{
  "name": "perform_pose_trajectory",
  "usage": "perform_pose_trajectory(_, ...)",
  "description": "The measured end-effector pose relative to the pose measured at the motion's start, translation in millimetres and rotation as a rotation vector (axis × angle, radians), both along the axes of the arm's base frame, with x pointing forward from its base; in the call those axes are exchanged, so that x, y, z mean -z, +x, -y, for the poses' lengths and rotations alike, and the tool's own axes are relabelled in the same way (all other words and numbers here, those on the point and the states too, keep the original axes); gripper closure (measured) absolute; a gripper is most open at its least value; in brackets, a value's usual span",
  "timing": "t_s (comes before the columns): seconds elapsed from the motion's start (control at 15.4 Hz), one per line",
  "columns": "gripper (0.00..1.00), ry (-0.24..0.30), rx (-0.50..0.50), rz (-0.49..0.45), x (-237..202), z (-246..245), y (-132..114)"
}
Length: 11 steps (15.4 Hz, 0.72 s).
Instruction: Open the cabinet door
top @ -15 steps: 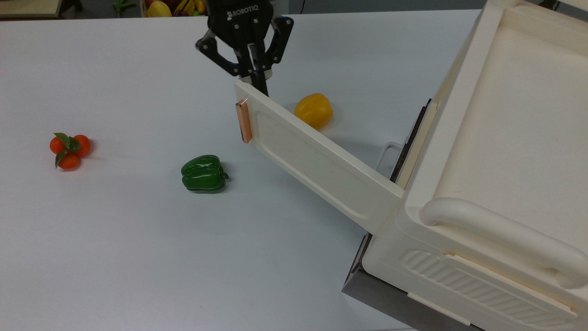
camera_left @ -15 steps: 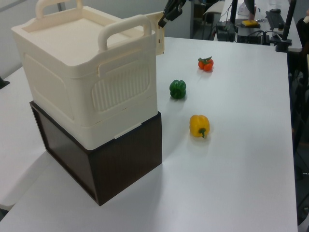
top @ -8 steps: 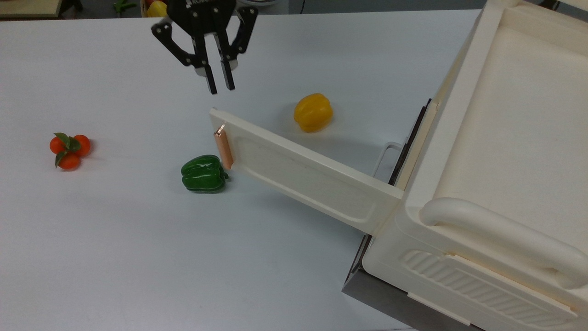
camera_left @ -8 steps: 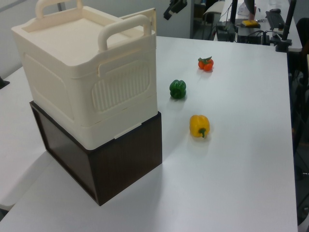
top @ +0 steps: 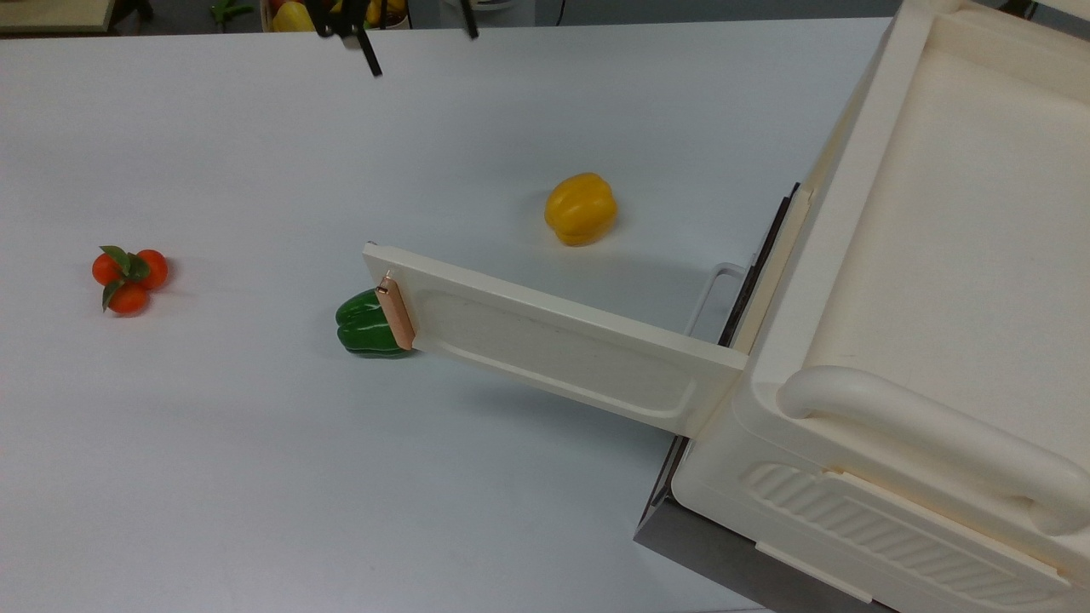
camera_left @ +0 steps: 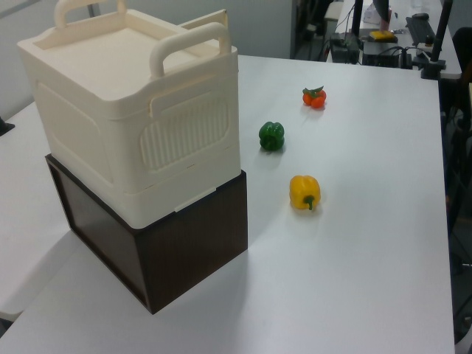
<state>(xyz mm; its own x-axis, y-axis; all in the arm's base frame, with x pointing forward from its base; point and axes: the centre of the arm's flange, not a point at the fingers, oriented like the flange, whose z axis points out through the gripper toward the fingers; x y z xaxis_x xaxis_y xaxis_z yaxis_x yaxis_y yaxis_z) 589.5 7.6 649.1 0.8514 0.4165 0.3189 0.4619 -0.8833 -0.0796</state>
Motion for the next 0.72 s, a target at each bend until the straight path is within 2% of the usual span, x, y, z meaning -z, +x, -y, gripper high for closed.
perform_pose_trajectory(0.07, 0.00, 0.012, 0.048, -0.051, -3, -1, -10)
perform_pose_trajectory(0.2, 0.00, 0.003, 0.150, -0.127, -6, 1, -22)
perform_pose_trajectory(0.39, 0.00, -0.080, 0.295, -0.229, -7, 12, -41)
perform_pose_trajectory(0.52, 0.00, -0.111, 0.322, -0.254, -7, 14, -47)
perform_pose_trajectory(0.72, 0.00, -0.112, 0.351, -0.265, -4, 4, -47)
